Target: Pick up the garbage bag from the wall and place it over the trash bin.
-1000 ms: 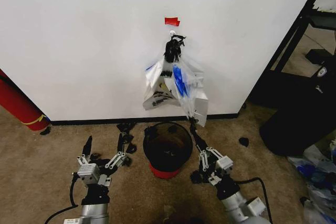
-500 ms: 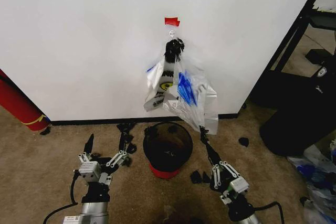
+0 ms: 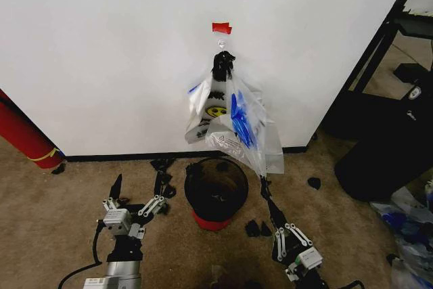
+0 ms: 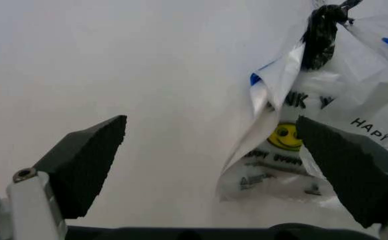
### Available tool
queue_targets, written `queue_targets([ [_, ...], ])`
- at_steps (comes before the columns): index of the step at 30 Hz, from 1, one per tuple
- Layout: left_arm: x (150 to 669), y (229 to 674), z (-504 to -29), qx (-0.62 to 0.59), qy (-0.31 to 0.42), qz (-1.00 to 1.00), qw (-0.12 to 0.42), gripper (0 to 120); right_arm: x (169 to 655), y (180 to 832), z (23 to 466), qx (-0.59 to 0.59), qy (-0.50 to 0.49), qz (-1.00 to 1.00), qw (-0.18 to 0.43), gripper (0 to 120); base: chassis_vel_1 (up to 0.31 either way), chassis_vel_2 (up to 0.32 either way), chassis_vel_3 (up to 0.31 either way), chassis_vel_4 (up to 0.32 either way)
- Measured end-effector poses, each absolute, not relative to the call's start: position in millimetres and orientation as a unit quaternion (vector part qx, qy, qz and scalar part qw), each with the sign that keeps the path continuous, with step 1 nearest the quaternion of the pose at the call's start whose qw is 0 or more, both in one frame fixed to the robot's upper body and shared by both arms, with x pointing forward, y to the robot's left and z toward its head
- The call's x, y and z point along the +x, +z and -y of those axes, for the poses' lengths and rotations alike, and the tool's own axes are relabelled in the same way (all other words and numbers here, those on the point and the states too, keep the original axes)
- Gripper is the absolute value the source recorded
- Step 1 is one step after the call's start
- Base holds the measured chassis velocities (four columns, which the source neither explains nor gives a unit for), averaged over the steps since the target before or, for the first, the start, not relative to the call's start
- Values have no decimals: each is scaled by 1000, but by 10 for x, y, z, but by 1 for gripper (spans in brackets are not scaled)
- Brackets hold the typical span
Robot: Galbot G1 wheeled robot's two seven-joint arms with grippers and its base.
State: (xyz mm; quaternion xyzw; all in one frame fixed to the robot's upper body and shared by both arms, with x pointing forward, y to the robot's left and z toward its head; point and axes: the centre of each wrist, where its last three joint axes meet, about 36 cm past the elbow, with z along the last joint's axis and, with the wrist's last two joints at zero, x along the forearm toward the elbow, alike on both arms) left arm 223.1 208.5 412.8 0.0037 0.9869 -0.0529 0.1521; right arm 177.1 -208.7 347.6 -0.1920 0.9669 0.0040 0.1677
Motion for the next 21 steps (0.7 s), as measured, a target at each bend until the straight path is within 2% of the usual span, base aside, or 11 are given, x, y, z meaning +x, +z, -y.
queue_targets([
  [4,2233,4186,-2073,9,-58,-987,152,100,1845,3477,2038,-193,6,-967,168,0,0,0,0,0],
  [12,2316,4588,-2078,65,-74,-984,148,100,2421,3739,1876,-177,33,-968,173,0,0,0,0,0],
  [21,2591,5054,-2121,146,-130,-977,81,100,2676,3711,1783,-179,44,-970,155,0,0,0,0,0],
])
